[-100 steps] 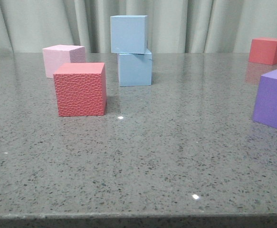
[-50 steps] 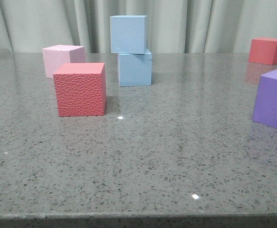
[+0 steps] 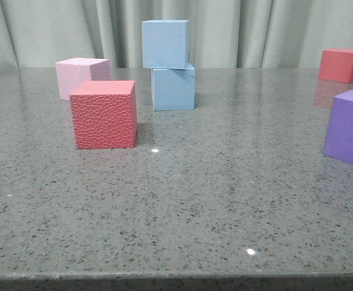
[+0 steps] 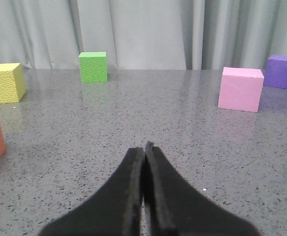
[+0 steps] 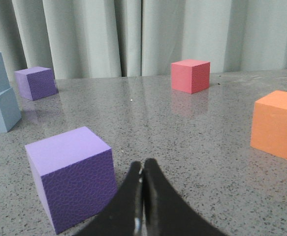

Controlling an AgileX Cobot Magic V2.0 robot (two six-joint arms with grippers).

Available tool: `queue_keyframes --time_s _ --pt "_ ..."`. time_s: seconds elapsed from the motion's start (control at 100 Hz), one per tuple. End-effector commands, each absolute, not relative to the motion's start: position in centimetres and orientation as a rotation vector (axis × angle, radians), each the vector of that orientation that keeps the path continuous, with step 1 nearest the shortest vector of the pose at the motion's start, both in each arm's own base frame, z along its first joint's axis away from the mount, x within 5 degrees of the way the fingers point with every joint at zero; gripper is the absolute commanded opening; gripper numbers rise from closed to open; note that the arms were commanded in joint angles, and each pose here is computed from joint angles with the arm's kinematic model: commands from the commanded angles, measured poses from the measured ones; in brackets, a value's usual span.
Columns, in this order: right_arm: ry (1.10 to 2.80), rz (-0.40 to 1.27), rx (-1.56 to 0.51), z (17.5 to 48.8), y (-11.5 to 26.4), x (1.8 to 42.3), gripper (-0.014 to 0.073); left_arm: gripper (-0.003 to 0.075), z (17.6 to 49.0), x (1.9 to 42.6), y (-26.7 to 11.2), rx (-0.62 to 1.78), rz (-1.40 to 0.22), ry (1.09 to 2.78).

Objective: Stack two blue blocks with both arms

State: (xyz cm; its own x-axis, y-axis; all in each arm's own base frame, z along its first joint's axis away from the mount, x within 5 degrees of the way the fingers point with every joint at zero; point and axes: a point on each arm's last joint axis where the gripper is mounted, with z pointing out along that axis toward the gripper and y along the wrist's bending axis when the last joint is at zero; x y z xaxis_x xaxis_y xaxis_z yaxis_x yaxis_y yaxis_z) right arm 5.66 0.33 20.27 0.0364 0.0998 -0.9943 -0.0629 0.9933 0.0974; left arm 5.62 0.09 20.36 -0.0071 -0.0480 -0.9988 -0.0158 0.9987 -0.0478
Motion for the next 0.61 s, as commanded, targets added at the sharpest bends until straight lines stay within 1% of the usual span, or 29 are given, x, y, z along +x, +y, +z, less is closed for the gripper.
queue_keyframes --time_s 0.0,0.6 --pt "1.425 0.120 0.022 21.54 0.31 5.33 -0.0069 -0.0018 21.10 5.33 0.08 -0.055 -0.038 1.473" --pt "1.426 0.120 0.022 21.51 0.31 5.33 -0.0069 -0.0019 21.10 5.33 0.08 -0.055 -0.038 1.473"
